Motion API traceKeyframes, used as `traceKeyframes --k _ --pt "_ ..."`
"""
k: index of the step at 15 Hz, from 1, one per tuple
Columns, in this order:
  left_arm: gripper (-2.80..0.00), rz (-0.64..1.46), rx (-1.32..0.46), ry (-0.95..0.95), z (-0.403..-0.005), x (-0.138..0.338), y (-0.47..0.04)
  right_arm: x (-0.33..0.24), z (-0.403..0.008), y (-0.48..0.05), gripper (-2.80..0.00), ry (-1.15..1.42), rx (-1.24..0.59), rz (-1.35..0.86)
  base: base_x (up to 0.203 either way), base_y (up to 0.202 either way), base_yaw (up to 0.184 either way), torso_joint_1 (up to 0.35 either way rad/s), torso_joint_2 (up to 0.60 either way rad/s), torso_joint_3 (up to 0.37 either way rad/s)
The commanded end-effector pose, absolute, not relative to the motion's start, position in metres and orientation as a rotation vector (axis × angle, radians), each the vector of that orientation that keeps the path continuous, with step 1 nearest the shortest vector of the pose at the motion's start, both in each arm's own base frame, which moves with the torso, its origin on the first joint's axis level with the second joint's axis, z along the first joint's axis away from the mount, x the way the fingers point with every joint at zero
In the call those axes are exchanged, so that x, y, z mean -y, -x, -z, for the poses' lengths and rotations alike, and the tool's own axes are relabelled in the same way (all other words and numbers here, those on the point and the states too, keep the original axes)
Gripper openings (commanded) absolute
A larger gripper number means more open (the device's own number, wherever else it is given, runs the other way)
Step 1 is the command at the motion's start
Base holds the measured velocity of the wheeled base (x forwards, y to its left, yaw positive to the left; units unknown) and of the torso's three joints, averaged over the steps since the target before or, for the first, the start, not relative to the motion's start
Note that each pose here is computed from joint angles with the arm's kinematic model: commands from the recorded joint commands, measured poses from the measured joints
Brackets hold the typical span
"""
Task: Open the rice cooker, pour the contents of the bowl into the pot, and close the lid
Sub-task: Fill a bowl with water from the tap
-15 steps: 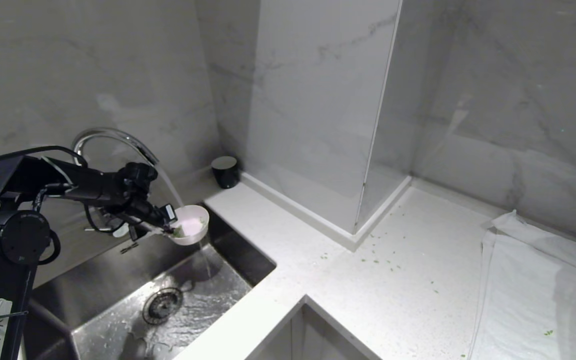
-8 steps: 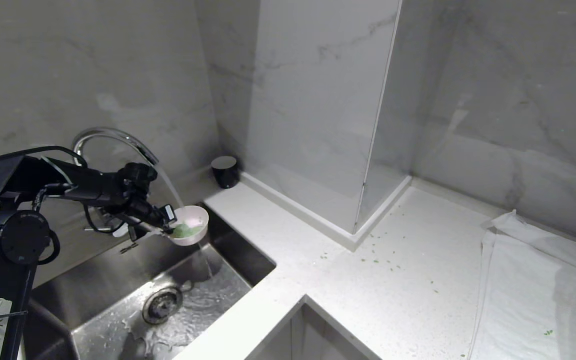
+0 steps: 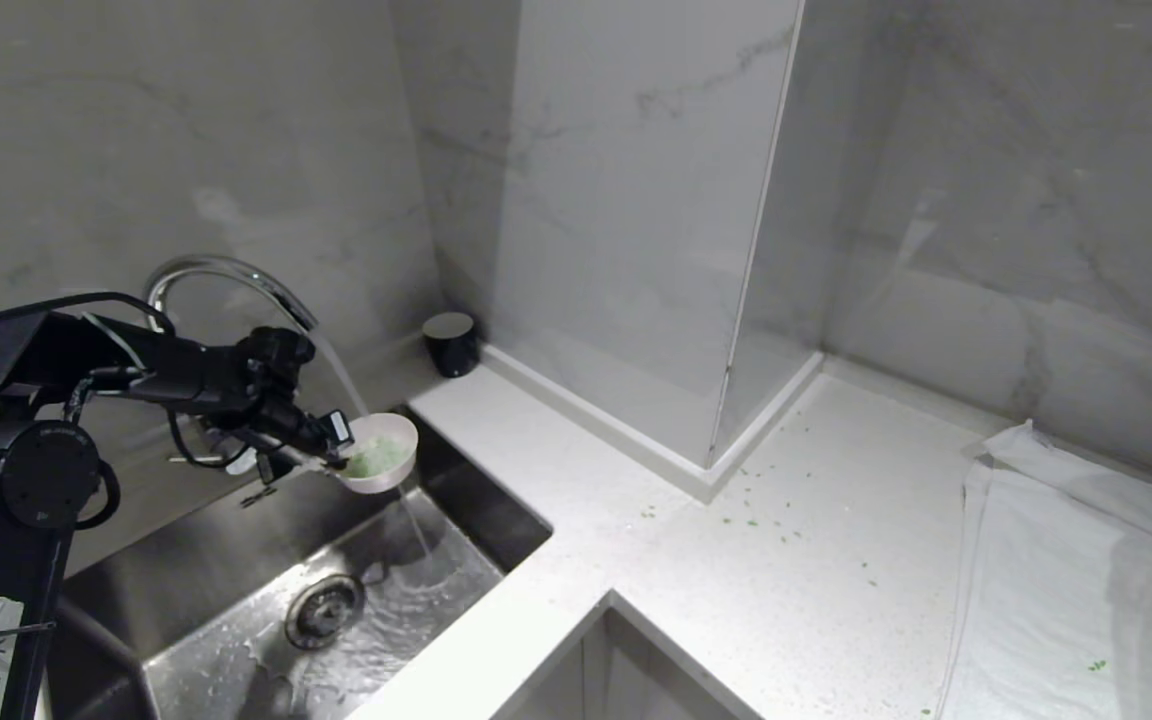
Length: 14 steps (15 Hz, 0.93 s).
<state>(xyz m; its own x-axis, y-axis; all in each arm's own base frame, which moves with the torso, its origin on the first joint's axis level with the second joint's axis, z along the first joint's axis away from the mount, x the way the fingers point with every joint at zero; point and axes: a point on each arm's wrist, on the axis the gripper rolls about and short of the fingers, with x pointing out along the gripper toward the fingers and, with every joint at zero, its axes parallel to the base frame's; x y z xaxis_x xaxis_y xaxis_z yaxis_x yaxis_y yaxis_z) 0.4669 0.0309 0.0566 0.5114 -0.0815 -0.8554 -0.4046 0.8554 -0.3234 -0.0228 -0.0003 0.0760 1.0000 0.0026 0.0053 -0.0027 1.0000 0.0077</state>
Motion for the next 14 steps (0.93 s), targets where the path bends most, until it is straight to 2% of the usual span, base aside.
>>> traceKeyframes --k 1,14 --pt "-2.80 -0.210 -1.041 0.536 -0.0574 -0.0309 -0.4656 0.0003 -0.0756 0.0227 -2.80 -0.008 0.004 -0.003 0.000 0.000 0.000 0.000 0.00 0.000" --pt "-2.80 -0.214 -1.039 0.538 -0.0559 -0.0318 -0.4672 0.0003 -0.0757 0.0227 -2.80 -0.008 0.005 -0.003 0.000 0.000 0.000 0.000 0.00 0.000"
